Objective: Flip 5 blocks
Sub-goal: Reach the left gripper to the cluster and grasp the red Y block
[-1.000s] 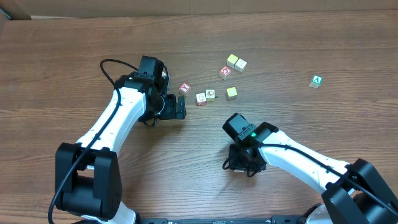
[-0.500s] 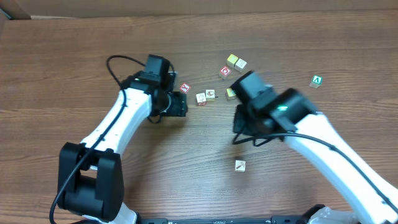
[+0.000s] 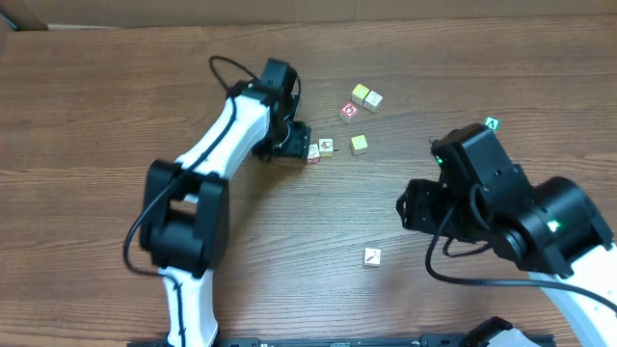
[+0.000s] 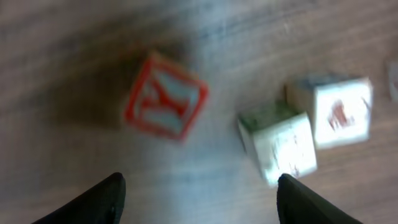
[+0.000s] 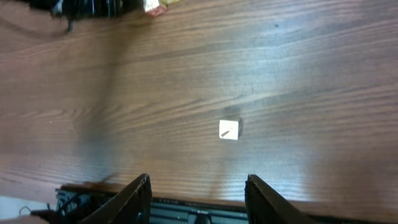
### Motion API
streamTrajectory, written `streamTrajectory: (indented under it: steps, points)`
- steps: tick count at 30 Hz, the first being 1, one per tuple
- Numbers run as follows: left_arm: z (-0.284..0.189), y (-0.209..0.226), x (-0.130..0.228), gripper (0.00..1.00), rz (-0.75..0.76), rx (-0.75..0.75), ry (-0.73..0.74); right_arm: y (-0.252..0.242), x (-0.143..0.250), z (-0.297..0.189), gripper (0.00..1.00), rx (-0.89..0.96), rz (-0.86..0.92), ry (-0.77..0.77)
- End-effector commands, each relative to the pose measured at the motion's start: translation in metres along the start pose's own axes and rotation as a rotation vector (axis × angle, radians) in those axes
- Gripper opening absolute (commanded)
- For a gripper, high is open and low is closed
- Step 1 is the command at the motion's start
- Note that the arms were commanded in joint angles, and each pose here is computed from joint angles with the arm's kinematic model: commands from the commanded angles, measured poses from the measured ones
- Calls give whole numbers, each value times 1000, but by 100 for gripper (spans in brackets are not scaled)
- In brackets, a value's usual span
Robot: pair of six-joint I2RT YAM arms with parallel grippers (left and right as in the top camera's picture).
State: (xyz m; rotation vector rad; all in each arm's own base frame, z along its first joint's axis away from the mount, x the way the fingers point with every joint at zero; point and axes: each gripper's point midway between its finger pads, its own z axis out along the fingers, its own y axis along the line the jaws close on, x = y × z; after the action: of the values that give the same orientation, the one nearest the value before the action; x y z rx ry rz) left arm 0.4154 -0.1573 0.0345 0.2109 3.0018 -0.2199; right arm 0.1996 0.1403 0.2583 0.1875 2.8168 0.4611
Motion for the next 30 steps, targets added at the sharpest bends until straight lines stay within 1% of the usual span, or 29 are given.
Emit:
streamTrajectory:
  steps: [1,4,5,8,10,12,15,17,21,22,23,24,28,30]
  points:
    - [-2,4,-31,75,62,-61,-47,1,1,-11,50,-23,-26,-13]
    - [-2,9,-42,77,70,-94,-70,-2,6,-11,50,-9,-30,5]
    - [0,9,-45,75,85,-96,-72,-3,7,-11,50,-6,-46,10]
    - [5,10,-42,59,92,-99,-53,-4,8,-11,50,-1,-48,15]
    - [11,11,-37,56,97,-102,-27,-4,8,-11,51,-1,-51,16]
    - [20,13,-30,56,102,-108,9,-4,8,-11,51,-1,-51,16]
    - [35,18,-18,60,97,-116,69,-5,9,-11,51,1,-51,18]
    - [42,21,-15,59,95,-119,89,-5,10,-11,51,4,-50,22]
    - [42,22,-18,43,100,-126,80,-6,11,-11,51,7,-50,26]
    - [41,22,-19,44,100,-125,75,-6,11,-11,51,8,-49,27]
    - [40,21,-21,49,100,-125,70,-6,11,-11,51,8,-49,27]
    - [39,21,-23,52,100,-124,64,-6,11,-11,51,8,-49,27]
    - [34,22,-30,51,98,-126,44,-6,11,-11,51,8,-49,27]
    - [32,22,-34,53,97,-127,33,-6,11,-11,51,8,-49,28]
